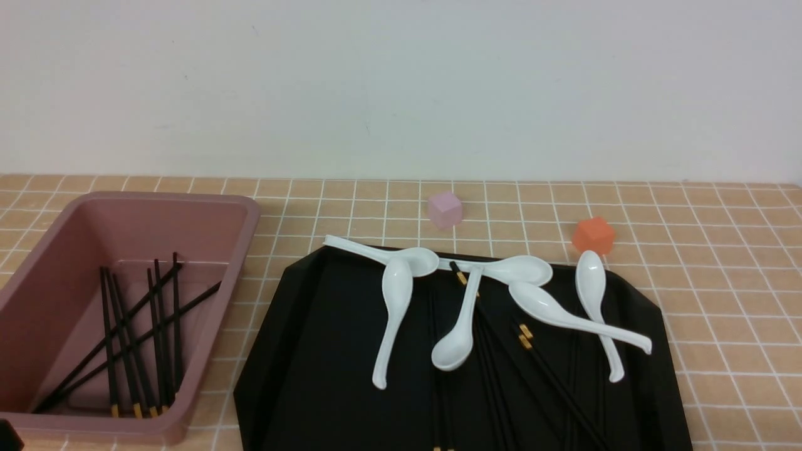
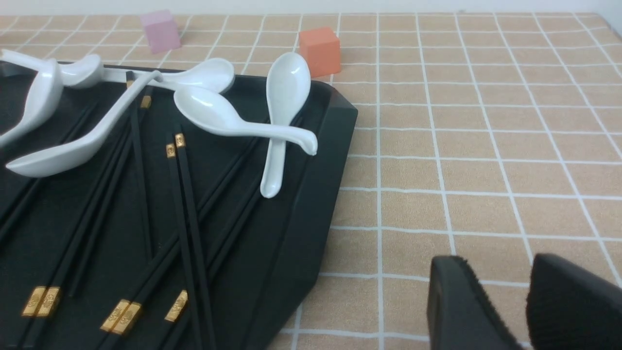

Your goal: On brown tablecloth take chopsticks from black tray and put them in box.

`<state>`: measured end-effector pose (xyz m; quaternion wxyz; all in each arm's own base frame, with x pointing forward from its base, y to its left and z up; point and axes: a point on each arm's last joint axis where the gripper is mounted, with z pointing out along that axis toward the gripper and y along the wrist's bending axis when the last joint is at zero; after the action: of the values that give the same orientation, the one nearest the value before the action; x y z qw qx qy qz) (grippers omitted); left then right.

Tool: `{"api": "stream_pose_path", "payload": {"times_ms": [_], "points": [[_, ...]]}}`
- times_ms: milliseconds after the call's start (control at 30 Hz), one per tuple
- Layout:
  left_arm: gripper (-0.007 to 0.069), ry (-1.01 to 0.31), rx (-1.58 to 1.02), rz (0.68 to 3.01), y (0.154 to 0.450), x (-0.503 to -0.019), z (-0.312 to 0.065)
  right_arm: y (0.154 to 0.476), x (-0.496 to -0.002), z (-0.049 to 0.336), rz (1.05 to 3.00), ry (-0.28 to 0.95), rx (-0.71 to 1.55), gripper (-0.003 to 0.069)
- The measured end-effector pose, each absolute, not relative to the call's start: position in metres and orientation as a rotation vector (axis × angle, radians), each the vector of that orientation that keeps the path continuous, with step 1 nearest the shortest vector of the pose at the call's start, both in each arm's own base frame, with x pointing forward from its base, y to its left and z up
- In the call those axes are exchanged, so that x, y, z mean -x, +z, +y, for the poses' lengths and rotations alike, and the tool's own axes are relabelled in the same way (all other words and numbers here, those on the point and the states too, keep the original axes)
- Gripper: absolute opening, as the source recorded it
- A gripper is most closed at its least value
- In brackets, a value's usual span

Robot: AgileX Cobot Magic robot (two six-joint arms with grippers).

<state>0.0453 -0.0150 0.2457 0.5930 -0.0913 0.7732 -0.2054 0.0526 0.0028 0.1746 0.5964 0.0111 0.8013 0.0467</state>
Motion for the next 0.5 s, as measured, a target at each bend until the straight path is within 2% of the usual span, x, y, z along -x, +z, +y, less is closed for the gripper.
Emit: {"api": "stream_pose_path", "payload": {"times_ms": [300, 500], "points": [[-0.0013, -0.38, 0.203, 1.845, 0.181, -0.052, -0.011, 0.175, -0.053, 0.003, 1.86, 0.108, -0.026, 0.024], [-0.0013, -0.31, 0.164, 1.877, 0.171, -0.052, -0.009, 0.175, -0.053, 0.003, 1.86, 0.108, -0.026, 0.024]]}}
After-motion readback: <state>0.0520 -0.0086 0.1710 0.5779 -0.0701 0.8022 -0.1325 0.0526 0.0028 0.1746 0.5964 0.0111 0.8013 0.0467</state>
